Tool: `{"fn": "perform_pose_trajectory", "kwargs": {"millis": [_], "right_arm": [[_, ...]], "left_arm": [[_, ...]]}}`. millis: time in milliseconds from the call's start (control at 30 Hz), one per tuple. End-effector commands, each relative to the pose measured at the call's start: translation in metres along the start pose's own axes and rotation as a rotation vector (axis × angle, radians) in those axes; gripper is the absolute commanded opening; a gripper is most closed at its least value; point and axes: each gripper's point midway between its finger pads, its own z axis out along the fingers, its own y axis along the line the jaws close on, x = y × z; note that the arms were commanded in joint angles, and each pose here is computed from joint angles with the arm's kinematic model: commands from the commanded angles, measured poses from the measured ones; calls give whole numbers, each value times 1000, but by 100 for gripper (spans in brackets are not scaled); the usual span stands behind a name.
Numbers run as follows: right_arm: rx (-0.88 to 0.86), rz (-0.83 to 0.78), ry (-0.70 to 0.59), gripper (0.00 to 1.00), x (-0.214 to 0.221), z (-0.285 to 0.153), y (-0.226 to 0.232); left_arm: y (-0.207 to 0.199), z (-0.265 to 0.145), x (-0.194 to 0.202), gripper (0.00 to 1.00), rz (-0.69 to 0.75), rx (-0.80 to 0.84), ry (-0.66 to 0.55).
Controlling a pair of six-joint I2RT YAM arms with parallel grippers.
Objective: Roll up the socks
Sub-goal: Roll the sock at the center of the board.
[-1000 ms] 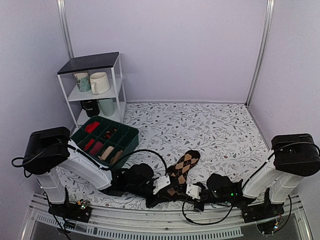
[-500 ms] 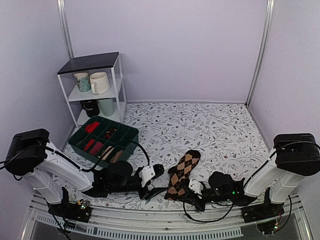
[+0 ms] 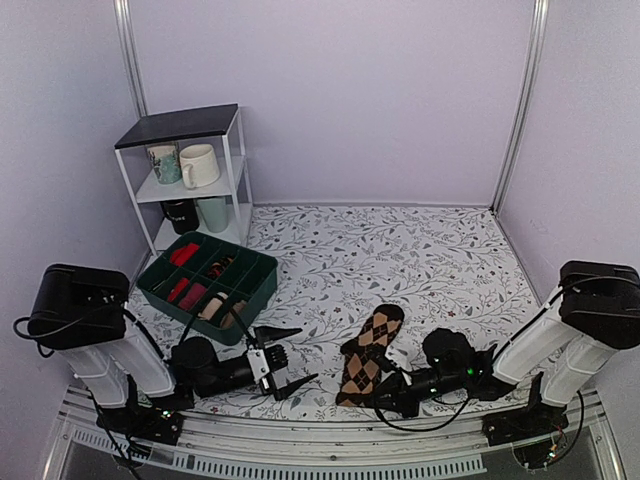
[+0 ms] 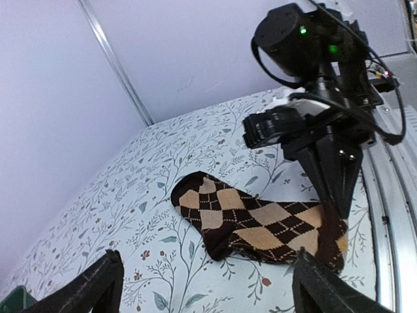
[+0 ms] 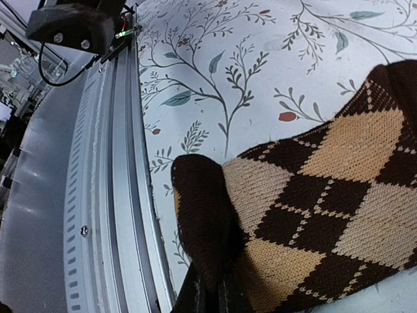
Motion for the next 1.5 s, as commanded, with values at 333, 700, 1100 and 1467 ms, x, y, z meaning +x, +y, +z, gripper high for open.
{"fn": "perform_pose_trajectory", "kwargs": {"millis": [333, 700, 1100, 1467], "right_arm": [[-18, 316, 202, 0, 39, 13, -14], [-62, 352, 213, 0, 37, 13, -14], [-53, 365, 209, 0, 38, 10, -17], [-21, 433, 194, 0, 39, 7, -20]], "left_arm": [[-76, 4, 13, 75, 112, 409, 184], [-107, 22, 45, 66, 202, 473, 247], [-115, 45, 58, 65, 260, 484, 290], [-121, 44, 77, 60, 223, 527, 412]]}}
